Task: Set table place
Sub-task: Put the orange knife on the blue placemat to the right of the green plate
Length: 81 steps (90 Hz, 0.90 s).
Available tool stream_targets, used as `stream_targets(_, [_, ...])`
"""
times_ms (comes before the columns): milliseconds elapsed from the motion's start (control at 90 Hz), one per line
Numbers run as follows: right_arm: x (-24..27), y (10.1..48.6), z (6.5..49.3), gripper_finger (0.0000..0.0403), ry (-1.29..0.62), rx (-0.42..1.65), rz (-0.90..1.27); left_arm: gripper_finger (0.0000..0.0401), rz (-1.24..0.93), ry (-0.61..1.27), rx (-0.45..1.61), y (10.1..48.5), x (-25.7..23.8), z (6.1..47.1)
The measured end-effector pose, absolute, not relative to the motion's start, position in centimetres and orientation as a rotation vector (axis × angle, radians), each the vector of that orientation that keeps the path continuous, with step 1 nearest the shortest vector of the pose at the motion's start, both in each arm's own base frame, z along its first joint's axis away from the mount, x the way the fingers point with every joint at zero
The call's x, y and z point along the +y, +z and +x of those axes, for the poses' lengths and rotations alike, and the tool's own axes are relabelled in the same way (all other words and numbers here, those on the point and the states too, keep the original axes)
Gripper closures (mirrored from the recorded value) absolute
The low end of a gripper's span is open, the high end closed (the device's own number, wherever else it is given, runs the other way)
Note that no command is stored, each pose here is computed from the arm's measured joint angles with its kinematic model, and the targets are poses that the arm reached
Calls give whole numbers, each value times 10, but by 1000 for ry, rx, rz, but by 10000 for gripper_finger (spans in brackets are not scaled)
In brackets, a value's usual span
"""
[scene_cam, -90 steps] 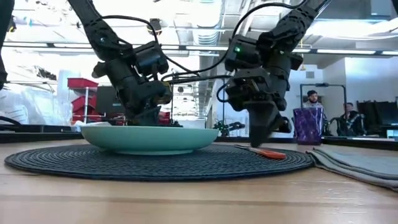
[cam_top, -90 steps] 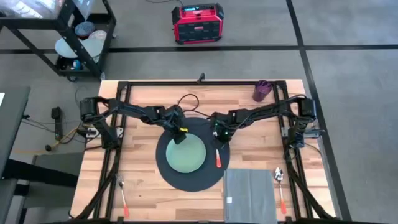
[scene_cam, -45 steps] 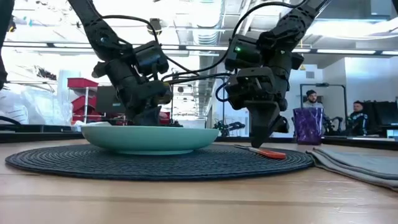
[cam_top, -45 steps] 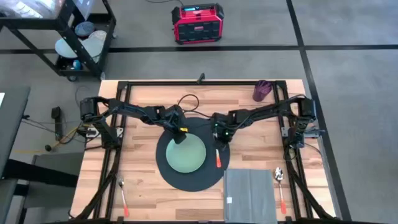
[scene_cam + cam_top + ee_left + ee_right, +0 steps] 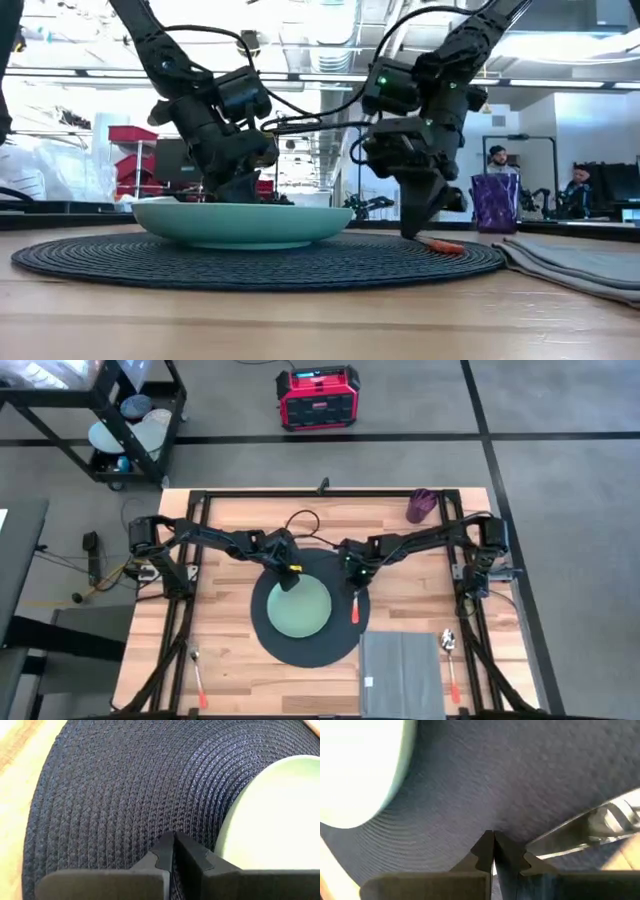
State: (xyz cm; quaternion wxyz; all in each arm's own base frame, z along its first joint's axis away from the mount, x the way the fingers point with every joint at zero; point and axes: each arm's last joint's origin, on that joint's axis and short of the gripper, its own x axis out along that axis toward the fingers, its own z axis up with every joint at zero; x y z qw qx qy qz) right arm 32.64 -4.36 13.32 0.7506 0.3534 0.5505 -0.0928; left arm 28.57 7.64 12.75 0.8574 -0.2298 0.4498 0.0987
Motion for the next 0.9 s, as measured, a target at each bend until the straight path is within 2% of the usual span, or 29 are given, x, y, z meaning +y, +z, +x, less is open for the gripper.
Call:
stream_targets(222, [-41, 146, 331, 403, -146, 1155, 701, 401, -484, 208, 946, 127, 76, 286])
stream_targets(456, [-45, 170, 314, 403, -245, 1177, 642, 401, -482, 205, 948, 127, 77, 285])
stream_targets(689, [-41, 147, 311, 403, -209, 1281, 631, 401, -473, 200, 950, 127, 77, 285])
stream_targets(900, [-36, 144, 310, 403, -195, 1295, 624, 401, -480, 204, 952, 127, 77, 285])
